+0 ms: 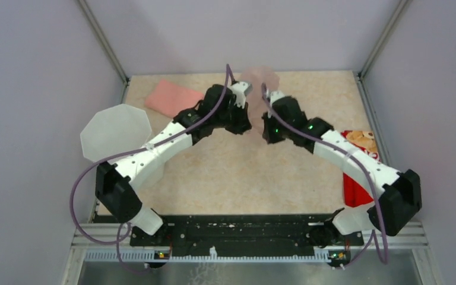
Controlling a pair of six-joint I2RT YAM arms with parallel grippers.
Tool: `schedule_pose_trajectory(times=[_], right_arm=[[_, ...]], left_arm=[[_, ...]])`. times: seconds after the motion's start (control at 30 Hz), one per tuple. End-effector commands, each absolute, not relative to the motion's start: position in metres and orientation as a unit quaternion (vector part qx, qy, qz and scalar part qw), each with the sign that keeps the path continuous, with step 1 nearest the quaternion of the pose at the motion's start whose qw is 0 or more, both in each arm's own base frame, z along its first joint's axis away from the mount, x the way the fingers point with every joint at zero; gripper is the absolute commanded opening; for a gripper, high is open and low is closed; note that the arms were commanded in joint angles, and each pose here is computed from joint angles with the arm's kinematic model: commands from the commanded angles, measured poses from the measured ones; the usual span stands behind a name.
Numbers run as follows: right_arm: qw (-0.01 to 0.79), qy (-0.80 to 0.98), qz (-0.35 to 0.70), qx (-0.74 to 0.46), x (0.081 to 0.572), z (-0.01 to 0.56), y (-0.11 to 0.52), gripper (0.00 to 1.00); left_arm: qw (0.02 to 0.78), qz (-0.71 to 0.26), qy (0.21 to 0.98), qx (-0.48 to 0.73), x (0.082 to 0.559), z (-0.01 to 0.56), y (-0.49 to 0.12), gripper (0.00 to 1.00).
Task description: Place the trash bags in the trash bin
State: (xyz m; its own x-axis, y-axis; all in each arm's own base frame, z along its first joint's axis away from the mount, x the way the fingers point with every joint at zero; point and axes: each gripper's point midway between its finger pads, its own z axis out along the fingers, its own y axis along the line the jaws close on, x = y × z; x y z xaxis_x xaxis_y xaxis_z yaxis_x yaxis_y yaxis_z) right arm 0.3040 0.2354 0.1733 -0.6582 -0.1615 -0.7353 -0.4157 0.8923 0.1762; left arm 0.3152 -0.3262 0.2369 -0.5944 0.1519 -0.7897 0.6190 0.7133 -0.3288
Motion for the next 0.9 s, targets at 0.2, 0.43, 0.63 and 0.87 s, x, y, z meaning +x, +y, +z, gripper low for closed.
schedule_pose_trajectory(times=[0.2,0.43,0.63,0.87], right_arm=[[0.753,0.604,0.256,-0.051,0.274,0.612,0.167,0.00],[0.538,0.814,0.210,-0.059,0.315,0.306,0.216,0.00],[0.612,0.760,0.218,-0.020,0.314,0.399,0.172,0.00],[0.794,0.553,0.253,-0.005,0.271,0.655,0.130,0.00]], left_arm=[[0.686,-0.403,0.573,0.197,0.280,0.593,-0.295,0.00],[0.510,-0.328,0.781,0.148,0.323,0.328,-0.296,0.00],[0.566,-0.347,0.732,0.151,0.317,0.394,-0.281,0.00],[0.707,-0.426,0.538,0.172,0.294,0.637,-0.280,0.00]])
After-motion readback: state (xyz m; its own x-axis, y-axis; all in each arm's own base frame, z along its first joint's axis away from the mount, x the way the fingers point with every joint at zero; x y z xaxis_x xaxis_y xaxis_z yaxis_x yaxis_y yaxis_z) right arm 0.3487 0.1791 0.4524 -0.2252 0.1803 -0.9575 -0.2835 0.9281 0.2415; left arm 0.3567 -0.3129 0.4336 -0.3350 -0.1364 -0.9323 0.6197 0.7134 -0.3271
